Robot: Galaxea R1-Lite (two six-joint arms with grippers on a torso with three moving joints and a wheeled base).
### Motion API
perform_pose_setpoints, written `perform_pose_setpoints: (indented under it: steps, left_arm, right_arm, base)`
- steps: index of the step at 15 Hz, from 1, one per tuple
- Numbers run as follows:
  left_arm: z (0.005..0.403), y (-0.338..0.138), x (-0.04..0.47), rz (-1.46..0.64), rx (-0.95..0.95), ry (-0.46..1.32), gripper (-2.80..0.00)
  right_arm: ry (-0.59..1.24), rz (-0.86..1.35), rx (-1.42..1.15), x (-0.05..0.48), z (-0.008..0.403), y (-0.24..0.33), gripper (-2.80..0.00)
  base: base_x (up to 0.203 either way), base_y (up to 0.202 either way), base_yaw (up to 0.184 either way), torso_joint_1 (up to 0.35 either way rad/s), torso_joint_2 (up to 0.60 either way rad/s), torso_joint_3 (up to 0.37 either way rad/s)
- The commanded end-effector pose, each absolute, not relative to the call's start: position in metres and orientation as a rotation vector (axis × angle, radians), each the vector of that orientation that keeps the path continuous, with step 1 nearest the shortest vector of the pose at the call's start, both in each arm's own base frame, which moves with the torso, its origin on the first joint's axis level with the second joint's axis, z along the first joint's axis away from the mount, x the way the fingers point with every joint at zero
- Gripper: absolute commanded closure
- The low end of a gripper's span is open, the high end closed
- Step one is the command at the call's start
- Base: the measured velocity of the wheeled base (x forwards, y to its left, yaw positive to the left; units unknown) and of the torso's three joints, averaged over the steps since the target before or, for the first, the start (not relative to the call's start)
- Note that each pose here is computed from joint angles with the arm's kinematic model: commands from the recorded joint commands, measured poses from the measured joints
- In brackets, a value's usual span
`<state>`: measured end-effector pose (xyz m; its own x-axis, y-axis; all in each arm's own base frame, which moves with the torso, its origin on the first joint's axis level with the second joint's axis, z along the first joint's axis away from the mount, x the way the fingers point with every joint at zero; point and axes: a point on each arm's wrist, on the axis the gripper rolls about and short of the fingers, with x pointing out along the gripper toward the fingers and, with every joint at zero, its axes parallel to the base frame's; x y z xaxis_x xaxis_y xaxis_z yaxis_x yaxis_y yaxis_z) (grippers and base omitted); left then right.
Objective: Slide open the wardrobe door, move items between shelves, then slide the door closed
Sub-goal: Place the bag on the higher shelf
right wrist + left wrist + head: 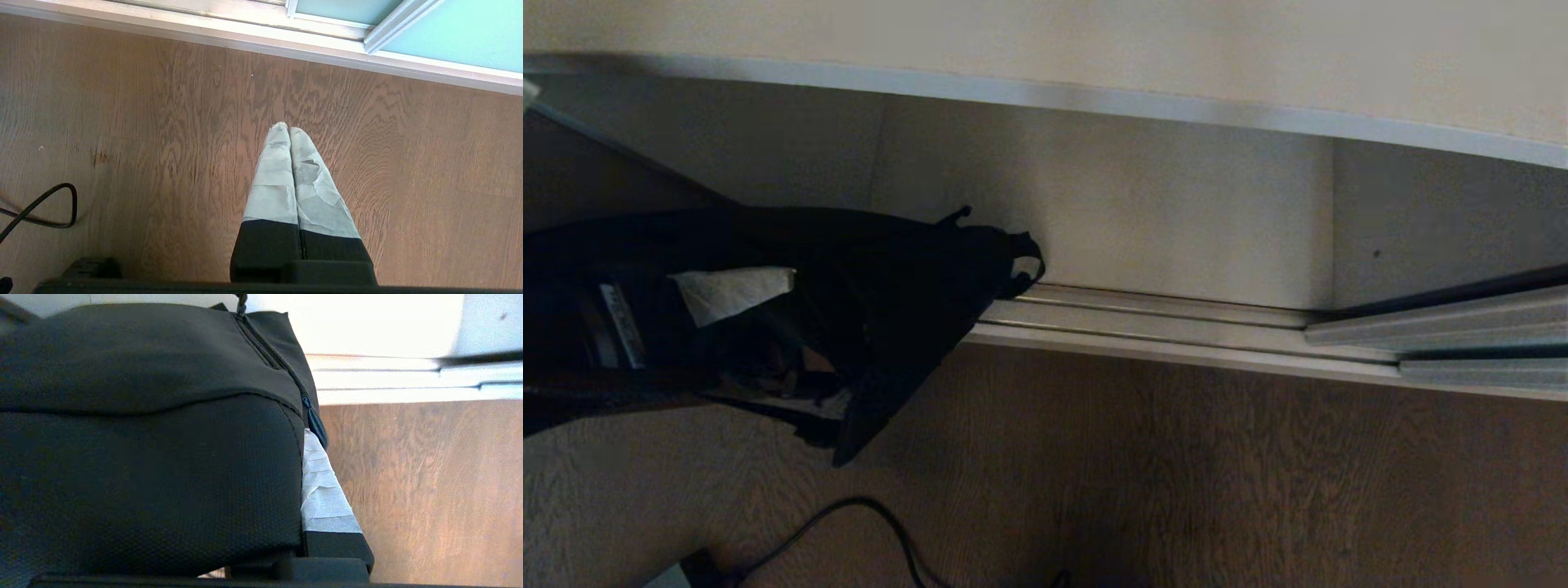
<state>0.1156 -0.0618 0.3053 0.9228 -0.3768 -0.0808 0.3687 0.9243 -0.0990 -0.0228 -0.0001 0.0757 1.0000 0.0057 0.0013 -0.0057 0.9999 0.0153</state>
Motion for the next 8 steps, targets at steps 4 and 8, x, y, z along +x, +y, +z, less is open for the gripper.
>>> perform_pose_setpoints:
  steps: [4,8]
  left_arm:
    - [0.308,-0.051,0.117,-0.402,-0.098,0.087,0.0]
    - [0.308,-0.044,0.116,-0.4,-0.107,0.087,0.0]
  right_arm:
    - [-0.006,0.006,0.015,-0.023,0.076,0.0,0.0]
    - [-0.006,0.006,0.015,-0.023,0.076,0.0,0.0]
  base:
    - [0.0,0.0,0.0,0.0,0.0,0.0]
    - [0.0,0.0,0.0,0.0,0.0,0.0]
